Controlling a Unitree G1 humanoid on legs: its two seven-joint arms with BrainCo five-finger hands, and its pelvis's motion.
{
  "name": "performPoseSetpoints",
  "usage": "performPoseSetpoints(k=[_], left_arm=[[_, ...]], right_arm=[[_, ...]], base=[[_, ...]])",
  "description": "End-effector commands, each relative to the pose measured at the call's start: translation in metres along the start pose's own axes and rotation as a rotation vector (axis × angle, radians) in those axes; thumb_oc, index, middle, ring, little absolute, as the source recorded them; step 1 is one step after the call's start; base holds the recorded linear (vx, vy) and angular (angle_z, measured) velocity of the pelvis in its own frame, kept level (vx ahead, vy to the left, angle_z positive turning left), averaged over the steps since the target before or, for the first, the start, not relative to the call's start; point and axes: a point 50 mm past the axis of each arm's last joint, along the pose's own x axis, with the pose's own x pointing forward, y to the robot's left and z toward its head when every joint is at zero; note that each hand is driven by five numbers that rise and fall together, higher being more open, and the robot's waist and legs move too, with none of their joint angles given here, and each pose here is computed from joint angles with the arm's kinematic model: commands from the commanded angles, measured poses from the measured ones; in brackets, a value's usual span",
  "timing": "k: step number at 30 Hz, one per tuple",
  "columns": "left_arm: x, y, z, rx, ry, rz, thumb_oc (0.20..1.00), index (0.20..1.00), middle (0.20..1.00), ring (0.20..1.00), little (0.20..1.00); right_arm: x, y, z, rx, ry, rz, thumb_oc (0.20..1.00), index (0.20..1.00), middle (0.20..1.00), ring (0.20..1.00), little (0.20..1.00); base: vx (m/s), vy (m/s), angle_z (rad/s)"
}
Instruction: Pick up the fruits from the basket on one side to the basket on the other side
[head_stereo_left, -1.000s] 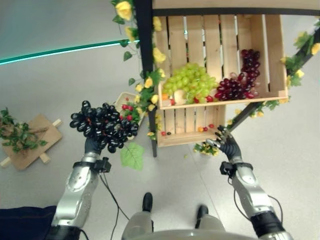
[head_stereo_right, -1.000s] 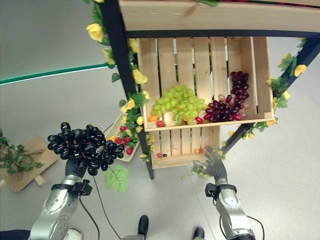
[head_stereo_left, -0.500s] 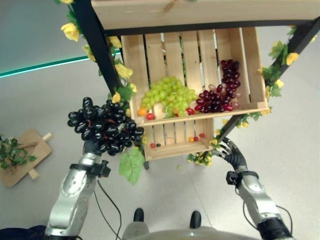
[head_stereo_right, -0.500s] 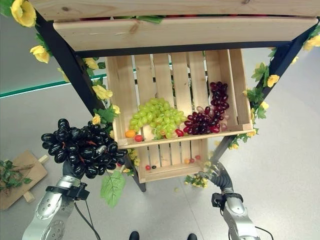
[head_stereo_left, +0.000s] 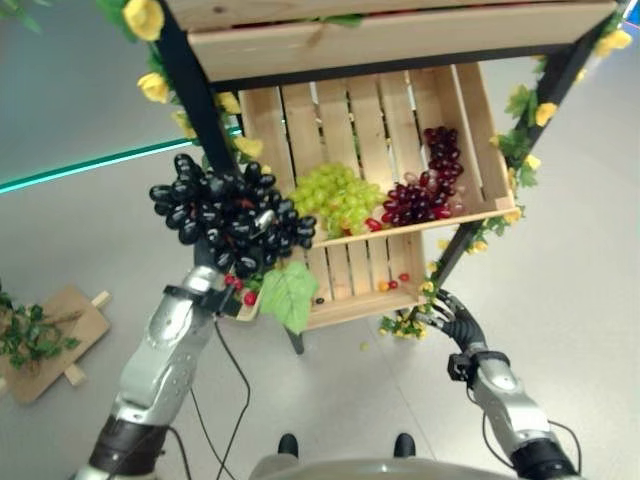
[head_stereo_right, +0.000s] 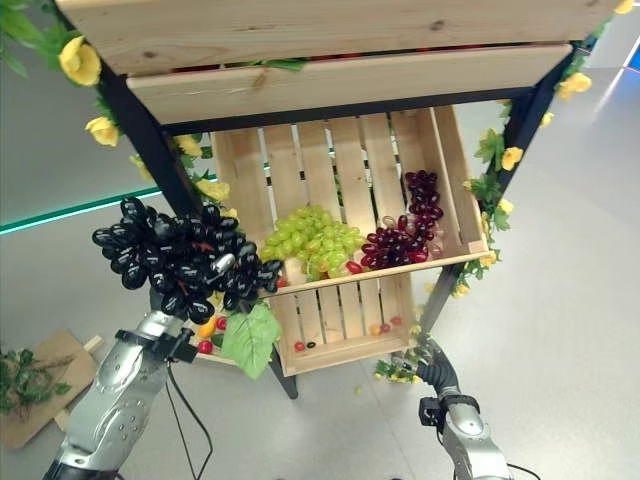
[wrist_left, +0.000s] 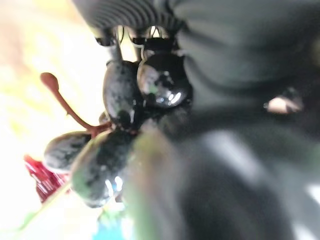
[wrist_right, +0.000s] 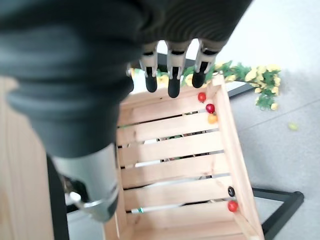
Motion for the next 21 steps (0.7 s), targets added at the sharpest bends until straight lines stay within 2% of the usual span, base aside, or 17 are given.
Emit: performPoseSetpoints(k=[1,9,12,16,17,18,19,20,21], left_arm=[[0.036,0.005,0.036,0.024,-0.174,-0.008,0.200,0.200,0.200,0.200,0.200],[0.070,-0.005,0.052,0.031,-0.156,-0.119,0.200,0.200,0.200,0.200,0.200],[0.097,-0.012,0.062,0.057,-0.141,-0.151,0.200,0.200,0.200,0.200,0.200],[0.120,0.002,0.067,0.142,-0.105,-0.072,0.200,0.200,0.200,0.200,0.200],[0.126,0.010,0.074,0.219,-0.105,-0.038,0.200,0.200,0.200,0.200,0.200],[0.127,0.020,0.073,0.219,-0.096,0.021,0.200,0.200,0.200,0.200,0.200],[0.130,0.028,0.072,0.262,-0.069,0.060,0.200,0.200,0.200,0.200,0.200],[0.136,0.039,0.085,0.421,-0.061,0.092,0.200,0.200,0.200,0.200,0.200],[0.136,0.049,0.085,0.424,-0.053,0.158,0.200,0.200,0.200,0.200,0.200]], right_arm=[[0.008,0.002,0.026,-0.043,-0.094,0.039,1.000,1.000,1.000,1.000,1.000],[0.010,0.005,0.019,-0.066,-0.053,0.060,1.000,1.000,1.000,1.000,1.000],[0.012,0.009,0.017,-0.073,-0.039,0.078,1.000,1.000,1.000,1.000,1.000],[0.012,0.011,0.015,-0.077,-0.033,0.084,1.000,1.000,1.000,1.000,1.000],[0.012,0.012,0.013,-0.077,-0.025,0.085,1.000,1.000,1.000,1.000,1.000],[0.011,0.012,0.013,-0.071,-0.027,0.087,1.000,1.000,1.000,1.000,1.000],[0.011,0.012,0.012,-0.073,-0.024,0.084,1.000,1.000,1.000,1.000,1.000],[0.011,0.011,0.011,-0.075,-0.018,0.081,1.000,1.000,1.000,1.000,1.000],[0.011,0.012,0.010,-0.070,-0.018,0.083,1.000,1.000,1.000,1.000,1.000]], base=[[0.03,-0.024,-0.10],[0.03,-0.021,-0.12],[0.04,-0.022,0.02],[0.03,-0.012,0.00],[0.00,0.000,0.00],[0.00,0.000,0.00],[0.00,0.000,0.00],[0.00,0.000,0.00],[0.01,0.005,-0.03]])
